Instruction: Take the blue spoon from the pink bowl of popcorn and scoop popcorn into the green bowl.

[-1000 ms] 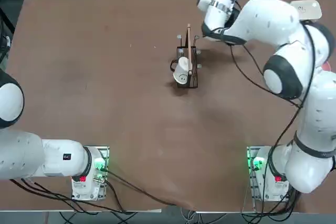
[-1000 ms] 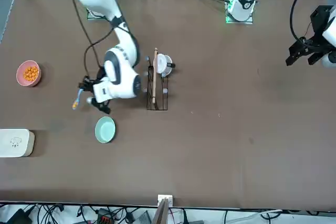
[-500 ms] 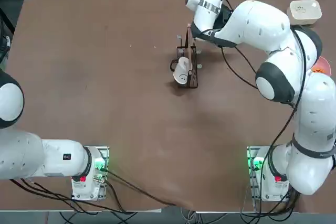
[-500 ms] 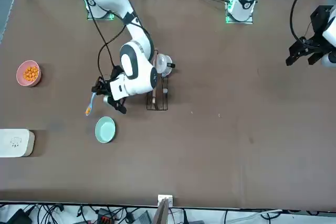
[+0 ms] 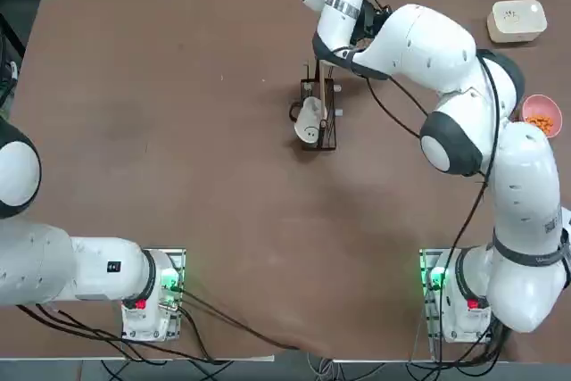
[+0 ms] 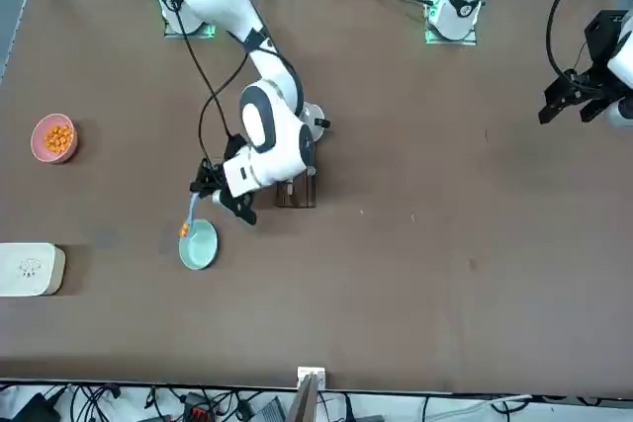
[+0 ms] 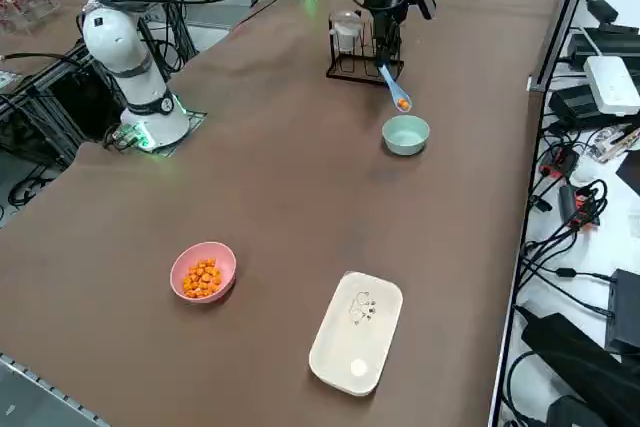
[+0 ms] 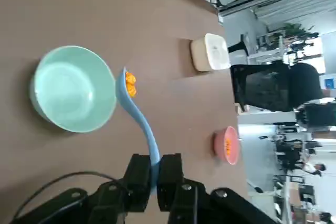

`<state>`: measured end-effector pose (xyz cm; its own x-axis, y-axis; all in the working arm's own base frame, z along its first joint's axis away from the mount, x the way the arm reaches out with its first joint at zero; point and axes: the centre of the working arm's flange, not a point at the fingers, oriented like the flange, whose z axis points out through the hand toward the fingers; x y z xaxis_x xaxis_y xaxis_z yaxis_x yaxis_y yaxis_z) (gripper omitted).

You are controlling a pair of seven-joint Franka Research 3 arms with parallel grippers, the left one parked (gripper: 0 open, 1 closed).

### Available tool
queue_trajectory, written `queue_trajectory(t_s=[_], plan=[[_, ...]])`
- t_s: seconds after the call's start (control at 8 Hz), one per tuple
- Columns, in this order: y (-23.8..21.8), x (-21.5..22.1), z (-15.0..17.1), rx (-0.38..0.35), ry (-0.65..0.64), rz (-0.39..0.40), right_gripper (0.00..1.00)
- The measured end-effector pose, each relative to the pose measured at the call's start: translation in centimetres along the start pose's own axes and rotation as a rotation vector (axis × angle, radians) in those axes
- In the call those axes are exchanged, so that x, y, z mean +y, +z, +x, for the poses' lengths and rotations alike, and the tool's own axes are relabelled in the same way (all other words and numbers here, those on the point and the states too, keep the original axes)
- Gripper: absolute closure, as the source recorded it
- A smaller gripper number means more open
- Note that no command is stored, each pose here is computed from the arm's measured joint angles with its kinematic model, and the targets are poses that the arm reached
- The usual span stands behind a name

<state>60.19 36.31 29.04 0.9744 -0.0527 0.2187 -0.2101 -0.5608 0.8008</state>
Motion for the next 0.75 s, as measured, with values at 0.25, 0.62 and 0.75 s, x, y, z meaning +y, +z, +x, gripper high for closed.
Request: queue_trajectory(t_s=[0.25,0.62,0.75], plan=[[0.5,0.5,1.1,-0.084,0.032,0.099,0.89],[2.2,2.6,3.9,-0.204,0.097,0.240,0.89],[2.0,3.3,4.5,-0.232,0.115,0.294,0.89]])
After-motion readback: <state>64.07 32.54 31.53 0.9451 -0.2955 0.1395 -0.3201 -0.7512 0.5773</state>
